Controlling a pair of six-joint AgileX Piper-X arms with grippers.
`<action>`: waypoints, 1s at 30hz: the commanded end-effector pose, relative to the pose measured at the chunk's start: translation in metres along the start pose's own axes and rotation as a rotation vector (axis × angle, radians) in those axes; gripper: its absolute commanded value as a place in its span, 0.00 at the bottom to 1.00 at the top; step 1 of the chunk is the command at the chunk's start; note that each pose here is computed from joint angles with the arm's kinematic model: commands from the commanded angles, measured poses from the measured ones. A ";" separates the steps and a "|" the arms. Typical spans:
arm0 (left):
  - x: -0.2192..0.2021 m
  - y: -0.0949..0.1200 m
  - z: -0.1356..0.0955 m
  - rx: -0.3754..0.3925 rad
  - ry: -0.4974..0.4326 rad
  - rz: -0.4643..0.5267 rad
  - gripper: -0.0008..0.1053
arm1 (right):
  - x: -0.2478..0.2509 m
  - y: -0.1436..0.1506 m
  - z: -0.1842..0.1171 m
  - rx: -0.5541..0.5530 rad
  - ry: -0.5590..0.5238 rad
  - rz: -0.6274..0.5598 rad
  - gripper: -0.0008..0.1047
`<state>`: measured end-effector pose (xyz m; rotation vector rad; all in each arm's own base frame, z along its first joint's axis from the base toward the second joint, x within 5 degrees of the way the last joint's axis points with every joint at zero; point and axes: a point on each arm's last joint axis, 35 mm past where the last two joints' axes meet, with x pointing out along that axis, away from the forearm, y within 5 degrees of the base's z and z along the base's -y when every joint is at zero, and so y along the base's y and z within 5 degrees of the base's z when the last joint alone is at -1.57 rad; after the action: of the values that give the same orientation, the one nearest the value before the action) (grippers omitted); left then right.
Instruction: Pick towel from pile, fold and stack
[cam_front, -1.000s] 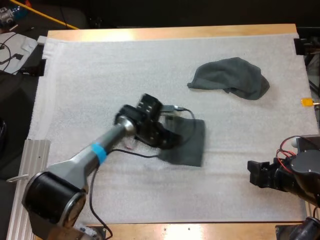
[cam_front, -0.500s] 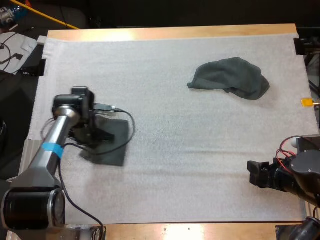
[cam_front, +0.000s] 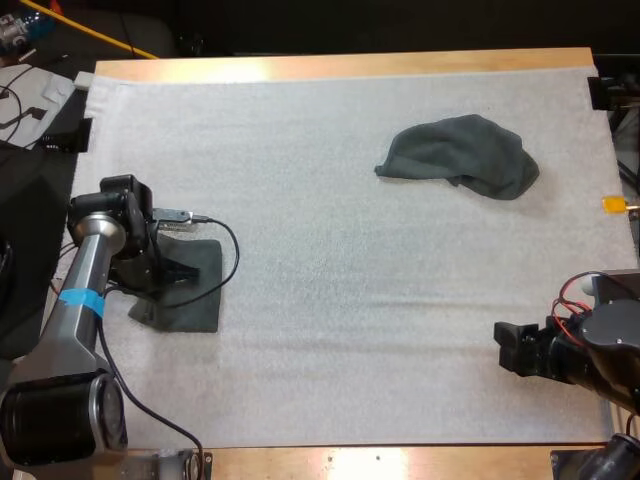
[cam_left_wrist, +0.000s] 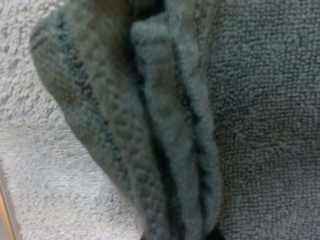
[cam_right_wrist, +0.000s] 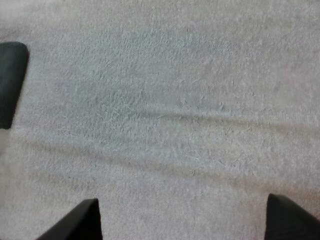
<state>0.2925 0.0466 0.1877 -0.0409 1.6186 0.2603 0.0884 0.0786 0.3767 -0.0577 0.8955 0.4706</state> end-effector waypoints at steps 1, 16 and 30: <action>-0.005 -0.001 0.001 -0.001 -0.024 -0.004 0.03 | -0.002 0.000 0.001 -0.004 -0.009 0.010 0.62; -0.021 0.009 0.002 -0.027 -0.067 0.142 0.57 | -0.001 0.000 0.001 -0.002 -0.006 0.010 0.62; -0.033 0.000 -0.012 -0.056 -0.121 -0.188 0.56 | -0.002 0.001 0.001 -0.002 -0.008 0.020 0.62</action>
<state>0.2854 0.0401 0.2271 -0.1820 1.4791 0.1617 0.0883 0.0792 0.3769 -0.0509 0.8974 0.4844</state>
